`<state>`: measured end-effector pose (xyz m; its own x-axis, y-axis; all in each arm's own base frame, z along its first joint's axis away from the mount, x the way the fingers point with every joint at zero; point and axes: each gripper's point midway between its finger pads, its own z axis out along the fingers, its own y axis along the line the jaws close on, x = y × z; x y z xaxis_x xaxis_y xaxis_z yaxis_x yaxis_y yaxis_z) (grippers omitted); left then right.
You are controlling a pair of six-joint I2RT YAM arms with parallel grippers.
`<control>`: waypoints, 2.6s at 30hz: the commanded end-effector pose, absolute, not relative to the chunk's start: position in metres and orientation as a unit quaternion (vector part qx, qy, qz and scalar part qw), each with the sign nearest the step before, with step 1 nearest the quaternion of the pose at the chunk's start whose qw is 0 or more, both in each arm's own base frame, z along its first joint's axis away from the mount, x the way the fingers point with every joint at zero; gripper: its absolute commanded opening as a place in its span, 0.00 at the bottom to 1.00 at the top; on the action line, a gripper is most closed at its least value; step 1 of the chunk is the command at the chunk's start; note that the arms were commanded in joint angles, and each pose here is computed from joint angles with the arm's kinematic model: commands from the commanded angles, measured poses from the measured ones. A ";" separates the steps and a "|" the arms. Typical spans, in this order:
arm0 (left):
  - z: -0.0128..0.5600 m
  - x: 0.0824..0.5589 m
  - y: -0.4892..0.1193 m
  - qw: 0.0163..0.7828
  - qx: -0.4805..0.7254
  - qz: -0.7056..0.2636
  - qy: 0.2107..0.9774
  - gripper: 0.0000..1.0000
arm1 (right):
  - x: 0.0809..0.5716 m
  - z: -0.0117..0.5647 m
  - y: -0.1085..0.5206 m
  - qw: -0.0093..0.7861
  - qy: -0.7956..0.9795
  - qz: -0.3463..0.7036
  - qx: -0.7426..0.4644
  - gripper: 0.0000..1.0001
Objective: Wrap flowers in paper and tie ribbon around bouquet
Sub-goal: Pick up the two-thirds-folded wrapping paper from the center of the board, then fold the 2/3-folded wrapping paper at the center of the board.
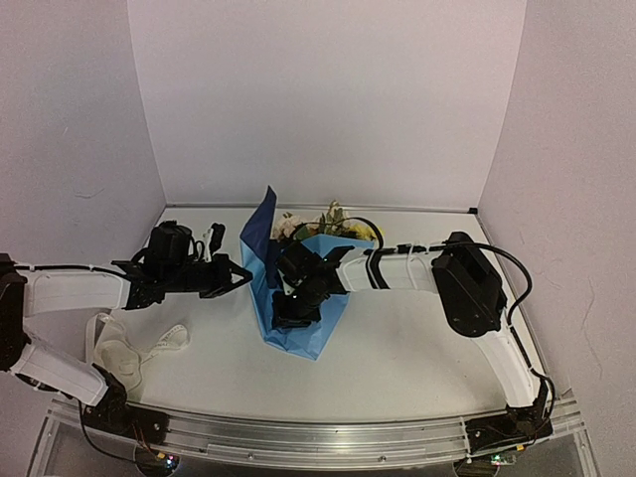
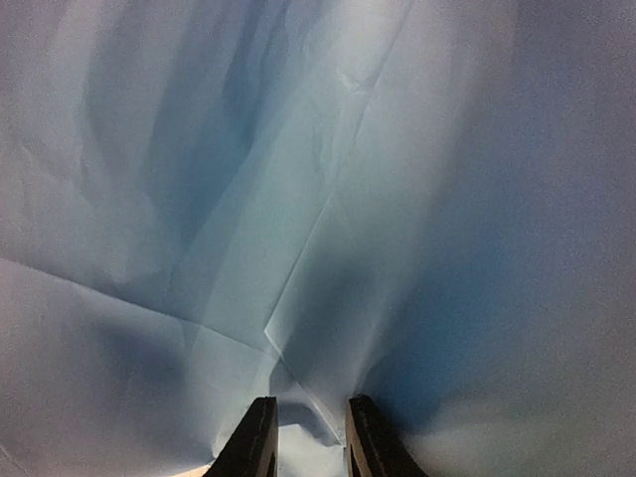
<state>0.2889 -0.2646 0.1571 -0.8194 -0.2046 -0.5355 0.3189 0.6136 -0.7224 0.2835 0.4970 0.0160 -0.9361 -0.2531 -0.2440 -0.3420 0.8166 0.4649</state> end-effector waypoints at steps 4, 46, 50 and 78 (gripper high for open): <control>0.164 0.293 -0.275 0.299 0.028 -0.455 0.839 0.00 | 0.274 0.015 0.493 0.077 0.951 0.245 -0.171 0.27; 0.128 0.276 -0.368 0.213 0.165 -0.430 0.862 0.00 | 0.319 0.033 0.363 0.164 0.942 0.292 0.022 0.55; 0.122 0.279 -0.387 0.207 0.169 -0.425 0.865 0.00 | 0.326 0.029 0.359 0.168 0.943 0.285 0.033 0.47; 0.072 0.294 -0.415 0.158 0.137 -0.387 0.898 0.01 | 0.314 0.111 0.320 0.217 0.902 0.358 0.109 0.65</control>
<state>0.2871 -0.4059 0.0621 -0.9194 0.1312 -0.3709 0.3574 0.6724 -0.6482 0.2974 0.3123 0.0824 -0.9143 0.3084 -0.2627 0.0689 0.7574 0.6493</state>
